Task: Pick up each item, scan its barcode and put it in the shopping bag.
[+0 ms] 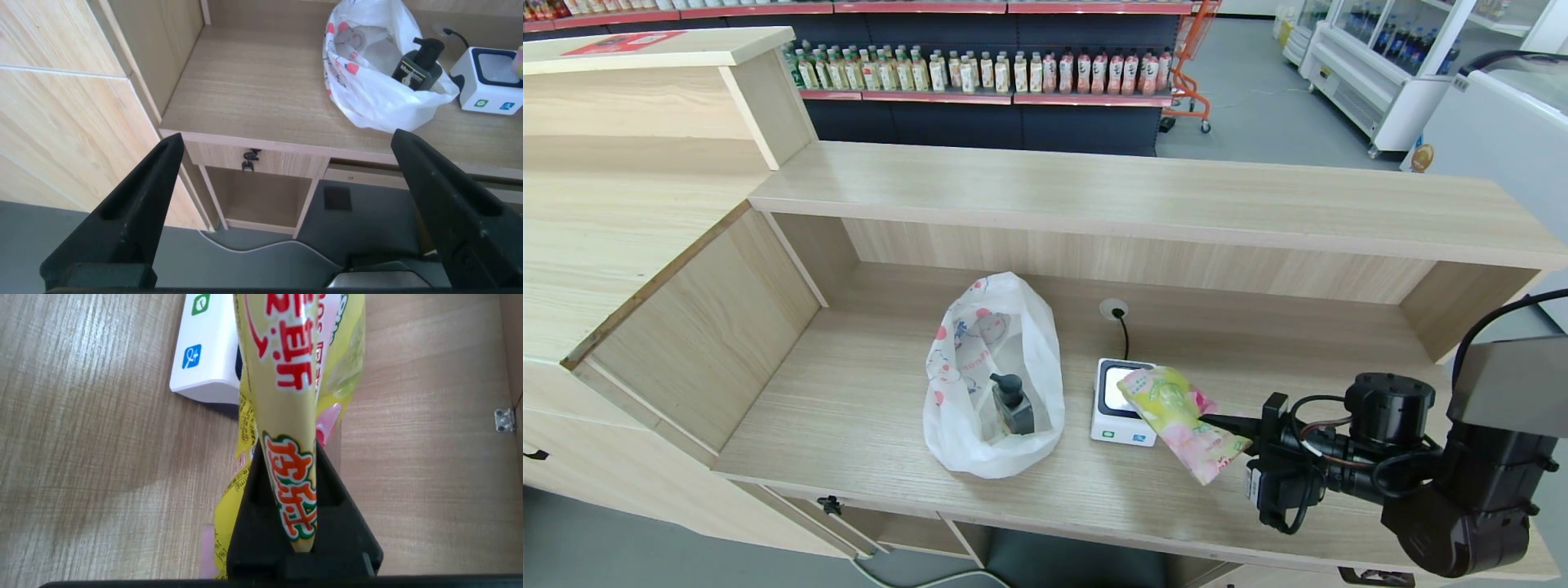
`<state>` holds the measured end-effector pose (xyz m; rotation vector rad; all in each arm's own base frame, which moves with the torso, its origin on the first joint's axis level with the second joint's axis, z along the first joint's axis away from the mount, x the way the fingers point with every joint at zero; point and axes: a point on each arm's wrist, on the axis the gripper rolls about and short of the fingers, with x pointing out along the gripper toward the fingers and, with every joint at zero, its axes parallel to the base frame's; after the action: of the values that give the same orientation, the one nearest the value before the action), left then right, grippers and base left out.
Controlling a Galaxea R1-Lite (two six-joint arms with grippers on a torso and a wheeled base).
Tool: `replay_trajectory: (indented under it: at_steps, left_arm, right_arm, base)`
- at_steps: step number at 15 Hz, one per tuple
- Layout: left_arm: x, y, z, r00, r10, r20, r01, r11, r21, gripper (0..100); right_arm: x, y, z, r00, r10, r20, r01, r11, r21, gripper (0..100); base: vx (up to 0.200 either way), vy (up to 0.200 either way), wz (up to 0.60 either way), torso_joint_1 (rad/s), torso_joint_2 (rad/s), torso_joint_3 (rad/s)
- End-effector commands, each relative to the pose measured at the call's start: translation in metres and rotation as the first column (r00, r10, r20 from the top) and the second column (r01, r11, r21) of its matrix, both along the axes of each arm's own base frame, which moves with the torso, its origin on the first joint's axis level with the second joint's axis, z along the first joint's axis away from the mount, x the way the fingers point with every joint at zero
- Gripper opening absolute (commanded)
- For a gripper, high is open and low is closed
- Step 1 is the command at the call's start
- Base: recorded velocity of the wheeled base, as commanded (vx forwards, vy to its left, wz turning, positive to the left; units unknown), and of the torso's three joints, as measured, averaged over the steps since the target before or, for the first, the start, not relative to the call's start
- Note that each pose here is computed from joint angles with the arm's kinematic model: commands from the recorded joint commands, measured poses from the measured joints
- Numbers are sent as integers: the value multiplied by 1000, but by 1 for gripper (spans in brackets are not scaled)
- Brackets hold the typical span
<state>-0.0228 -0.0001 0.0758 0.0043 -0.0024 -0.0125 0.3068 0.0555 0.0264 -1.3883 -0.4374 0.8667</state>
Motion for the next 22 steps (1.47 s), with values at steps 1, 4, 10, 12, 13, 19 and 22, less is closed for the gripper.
replay_trajectory:
  at_steps: [1,4,10,12,13,19,22]
  left_arm:
    - [0,0,0,1000,0,1,0,1000,0,100]
    - [0,0,0,1000,0,1,0,1000,0,100]
    - [0,0,0,1000,0,1,0,1000,0,100]
    - [0,0,0,1000,0,1,0,1000,0,100]
    - [0,0,0,1000,0,1,0,1000,0,100]
    - [0,0,0,1000,0,1,0,1000,-6,100]
    - [0,0,0,1000,0,1,0,1000,-6,100]
  right_arm:
    - [-1,0,-2,1000,1,-10,-1,1000,-2,0]
    - [-5,-1,-5,1000,1,-29,-1,1000,-4,0]
    - [-9,-1,-8,999,1,-49,-2,1000,-8,0]
    - [-6,-1,-2,1000,-2,-15,2,1000,2,0]
    - [-6,-1,-1,1000,-2,-1,2,1000,5,0]
    - [-18,4,6,998,-41,41,42,999,-26,0]
    - [-23,5,2,997,-46,58,50,996,-72,0]
  base:
    - [0,0,0,0,0,0]
    - [0,0,0,0,0,0]
    - [0,0,0,0,0,0]
    - [0,0,0,0,0,0]
    - [0,0,0,0,0,0]
    - [0,0,0,0,0,0]
    - [0,0,0,0,0,0]
